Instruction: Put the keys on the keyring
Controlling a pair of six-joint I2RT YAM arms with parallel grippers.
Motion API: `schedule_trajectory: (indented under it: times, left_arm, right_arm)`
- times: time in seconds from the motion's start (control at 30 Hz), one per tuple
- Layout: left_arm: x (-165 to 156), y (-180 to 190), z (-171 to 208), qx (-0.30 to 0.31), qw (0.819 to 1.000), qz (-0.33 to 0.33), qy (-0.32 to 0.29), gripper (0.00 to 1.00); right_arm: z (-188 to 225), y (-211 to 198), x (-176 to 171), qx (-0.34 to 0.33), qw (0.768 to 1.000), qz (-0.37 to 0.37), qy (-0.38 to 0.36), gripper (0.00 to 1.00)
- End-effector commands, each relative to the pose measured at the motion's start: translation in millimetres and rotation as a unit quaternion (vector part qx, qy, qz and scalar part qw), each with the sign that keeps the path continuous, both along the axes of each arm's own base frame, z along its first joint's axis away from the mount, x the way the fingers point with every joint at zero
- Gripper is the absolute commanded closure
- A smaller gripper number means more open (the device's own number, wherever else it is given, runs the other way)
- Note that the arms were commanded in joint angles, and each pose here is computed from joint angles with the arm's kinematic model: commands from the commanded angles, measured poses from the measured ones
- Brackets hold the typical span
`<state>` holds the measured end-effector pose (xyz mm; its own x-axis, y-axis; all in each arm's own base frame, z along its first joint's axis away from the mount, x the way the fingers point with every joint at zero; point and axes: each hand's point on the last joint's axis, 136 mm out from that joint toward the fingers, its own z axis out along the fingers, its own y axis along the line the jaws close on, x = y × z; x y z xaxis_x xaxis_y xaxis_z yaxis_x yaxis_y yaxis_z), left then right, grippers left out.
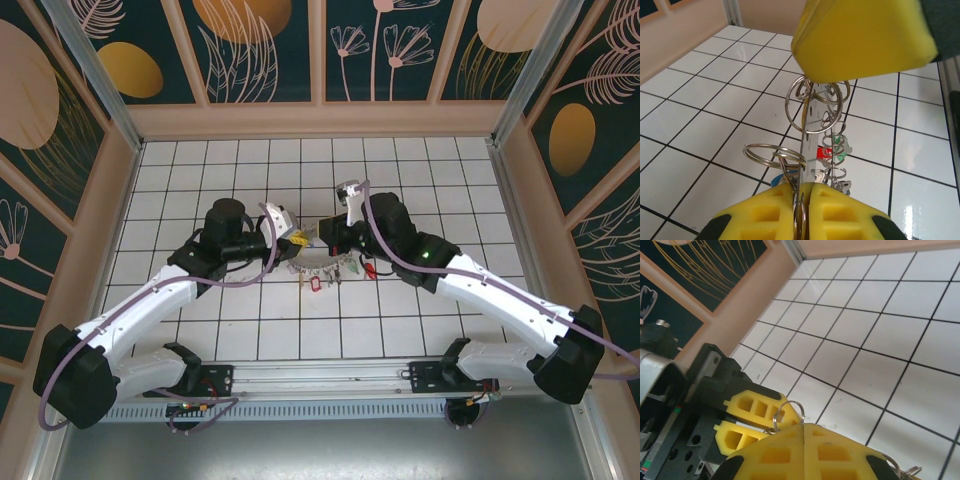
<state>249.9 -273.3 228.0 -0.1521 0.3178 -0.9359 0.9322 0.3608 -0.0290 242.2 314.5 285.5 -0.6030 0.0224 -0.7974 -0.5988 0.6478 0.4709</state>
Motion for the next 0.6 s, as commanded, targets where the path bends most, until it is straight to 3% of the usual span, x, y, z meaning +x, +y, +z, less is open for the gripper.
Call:
schedule_trajectory:
  times: [0.0,0.23,0.43,0.57]
  left_arm:
    - [7,1,15,-0.032,0.999,0.024,-0.008,1.0]
    - [11,7,18,-0.013,0.998,0.034,-0.06,1.0]
    - [11,9,19,0.001,0.996,0.026,-0.087,1.0]
    - [16,9,22,-0.006,0.997,0.045,-0.069,1.0]
  right_arm:
    - [25,3,-2,0.05,0.998,0.015,-0.021,1.0]
    - [23,-9,-7,0.047,0.998,0.032,0.018,0.81]
    - [19,-18,0,0.026,0.997,0.031,0.061,0.73]
    - [13,-8,-11,0.036,0.991,0.057,0.112,0.72]
